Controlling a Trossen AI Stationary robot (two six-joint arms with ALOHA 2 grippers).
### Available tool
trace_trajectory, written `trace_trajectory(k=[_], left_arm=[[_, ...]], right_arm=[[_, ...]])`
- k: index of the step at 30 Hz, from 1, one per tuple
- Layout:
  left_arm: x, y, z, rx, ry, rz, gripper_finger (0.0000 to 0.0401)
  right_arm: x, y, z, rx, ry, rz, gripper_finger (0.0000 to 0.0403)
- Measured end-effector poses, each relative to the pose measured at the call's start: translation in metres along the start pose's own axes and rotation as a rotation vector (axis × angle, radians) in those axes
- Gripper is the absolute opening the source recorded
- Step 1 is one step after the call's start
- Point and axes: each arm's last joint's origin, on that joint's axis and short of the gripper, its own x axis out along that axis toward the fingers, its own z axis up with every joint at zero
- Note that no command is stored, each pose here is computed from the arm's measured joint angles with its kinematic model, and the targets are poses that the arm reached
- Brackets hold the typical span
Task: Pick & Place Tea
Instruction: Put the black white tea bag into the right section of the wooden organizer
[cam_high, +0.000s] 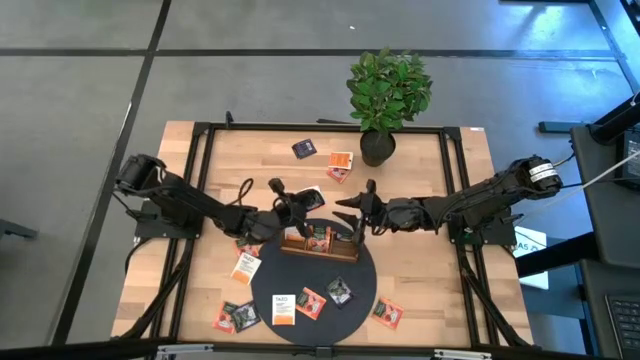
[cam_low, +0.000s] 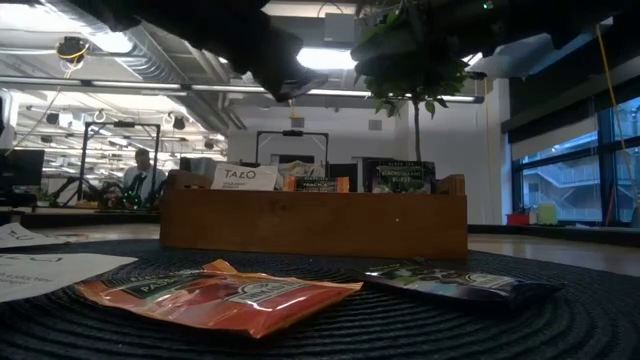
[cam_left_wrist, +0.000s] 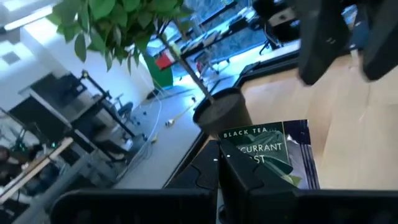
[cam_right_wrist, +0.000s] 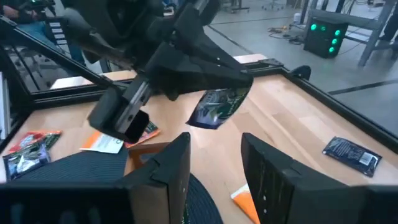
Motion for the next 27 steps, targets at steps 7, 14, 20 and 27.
trace_trajectory(k=[7, 14, 20, 27], left_arm=[[-0.007, -0.005, 0.006, -0.011, -0.054, -0.028, 0.0002], [-0.008, -0.005, 0.007, -0.011, -0.056, -0.031, 0.0002], [-0.008, -0.005, 0.007, -0.015, -0.071, -0.055, 0.0002], [-0.008, -0.004, 0.008, -0.029, -0.075, -0.046, 0.0002]], right_arm=[[0.0, 0.0, 0.0, -0.054, 0.002, 0.0, 0.0146], [0.0, 0.0, 0.0, -0.052, 0.005, 0.029, 0.0146], [0.002, 0.002, 0.006, -0.013, -0.074, 0.034, 0.0146], [0.012, 0.003, -0.001, 0.002, -0.103, 0.037, 0.0146]])
